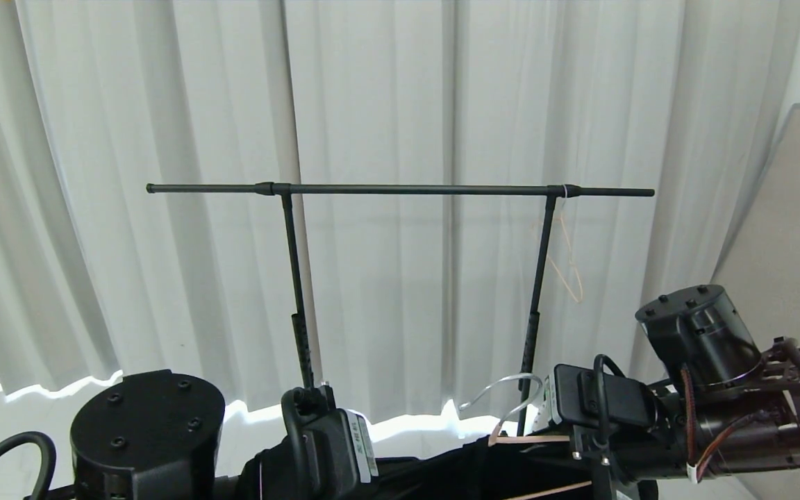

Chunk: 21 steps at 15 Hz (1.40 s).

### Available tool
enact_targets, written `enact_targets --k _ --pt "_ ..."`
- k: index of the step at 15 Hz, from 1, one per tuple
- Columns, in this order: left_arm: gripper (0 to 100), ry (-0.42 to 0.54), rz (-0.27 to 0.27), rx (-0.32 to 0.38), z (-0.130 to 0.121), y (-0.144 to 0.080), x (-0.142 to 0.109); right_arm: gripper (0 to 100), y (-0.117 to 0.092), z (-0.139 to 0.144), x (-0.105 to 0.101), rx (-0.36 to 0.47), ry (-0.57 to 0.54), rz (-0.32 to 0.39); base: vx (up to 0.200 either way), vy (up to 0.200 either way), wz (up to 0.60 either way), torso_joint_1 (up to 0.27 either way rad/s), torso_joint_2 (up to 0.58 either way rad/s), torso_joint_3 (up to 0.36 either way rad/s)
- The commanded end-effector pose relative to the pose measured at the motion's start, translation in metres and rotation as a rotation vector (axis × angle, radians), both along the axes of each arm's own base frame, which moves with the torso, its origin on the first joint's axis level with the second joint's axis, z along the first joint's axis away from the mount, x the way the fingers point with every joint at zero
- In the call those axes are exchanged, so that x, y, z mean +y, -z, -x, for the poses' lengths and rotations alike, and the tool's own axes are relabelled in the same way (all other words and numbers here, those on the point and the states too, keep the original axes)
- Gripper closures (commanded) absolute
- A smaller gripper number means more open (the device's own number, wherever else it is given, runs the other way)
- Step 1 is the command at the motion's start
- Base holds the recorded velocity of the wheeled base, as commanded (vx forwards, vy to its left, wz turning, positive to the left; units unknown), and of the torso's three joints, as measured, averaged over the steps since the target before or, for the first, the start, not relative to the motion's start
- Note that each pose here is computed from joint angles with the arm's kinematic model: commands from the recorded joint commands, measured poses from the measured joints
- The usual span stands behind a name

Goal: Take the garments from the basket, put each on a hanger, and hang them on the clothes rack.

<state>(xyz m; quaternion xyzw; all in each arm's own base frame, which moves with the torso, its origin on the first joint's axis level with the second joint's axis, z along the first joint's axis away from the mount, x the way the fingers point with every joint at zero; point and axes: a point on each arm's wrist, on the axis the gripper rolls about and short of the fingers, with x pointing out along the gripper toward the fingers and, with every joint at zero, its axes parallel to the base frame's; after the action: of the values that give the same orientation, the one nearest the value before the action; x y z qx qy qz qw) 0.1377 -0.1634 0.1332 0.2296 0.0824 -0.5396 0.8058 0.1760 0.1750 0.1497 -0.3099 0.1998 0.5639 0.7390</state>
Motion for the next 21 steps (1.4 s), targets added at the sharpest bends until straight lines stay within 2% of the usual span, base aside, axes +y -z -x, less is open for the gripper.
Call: enact_targets --k 1,2,3,7,10,12,14,16,18,21 --pt "100 -0.002 -0.002 0.001 0.0 0.0 0.0 100 -0.005 0.0 -0.005 -0.02 0.015 -0.015 0.0 0.0 0.0 0.0 0.0 0.0" --pt "100 -0.002 0.0 -0.001 0.0 0.0 0.0 100 -0.007 0.0 -0.005 -0.03 0.015 -0.024 0.0 0.0 0.0 0.0 0.0 0.0" --pt "0 -0.003 -0.003 0.001 0.0 0.0 0.0 100 -0.007 0.0 -0.004 -0.035 0.014 -0.03 0.0 0.0 0.0 0.0 0.0 0.0" --pt "0 -0.053 0.012 -0.014 -0.011 -0.005 0.003 100 -0.01 -0.009 -0.007 -0.133 -0.005 -0.034 0.0 0.0 0.0 0.0 0.0 0.0" --pt "0 -0.083 0.01 -0.012 -0.011 0.0 0.012 100 -0.012 -0.016 -0.016 -0.146 0.038 -0.039 0.0 0.0 0.0 0.0 0.0 0.0" --pt "0 -0.179 -0.033 0.022 -0.018 0.013 0.028 100 -0.019 -0.014 -0.02 -0.163 0.054 -0.056 0.0 0.0 0.0 0.0 0.0 0.0" --pt "0 -0.3 -0.085 0.081 -0.022 0.03 0.055 100 -0.027 -0.013 -0.02 -0.179 0.057 -0.076 0.0 0.0 0.0 0.0 0.0 0.0" --pt "0 -0.386 -0.128 0.151 -0.017 0.046 0.077 100 -0.034 -0.007 -0.021 -0.146 0.087 -0.121 0.0 0.0 0.0 0.0 0.0 0.0" --pt "0 -0.435 -0.165 0.207 -0.013 0.059 0.089 100 -0.041 0.002 -0.016 -0.143 0.065 -0.156 0.0 0.0 0.0 0.0 0.0 0.0" --pt "0 -0.482 -0.176 0.246 -0.017 0.064 0.095 100 -0.05 0.01 -0.008 -0.159 0.019 -0.185 0.0 0.0 0.0 0.0 0.0 0.0"
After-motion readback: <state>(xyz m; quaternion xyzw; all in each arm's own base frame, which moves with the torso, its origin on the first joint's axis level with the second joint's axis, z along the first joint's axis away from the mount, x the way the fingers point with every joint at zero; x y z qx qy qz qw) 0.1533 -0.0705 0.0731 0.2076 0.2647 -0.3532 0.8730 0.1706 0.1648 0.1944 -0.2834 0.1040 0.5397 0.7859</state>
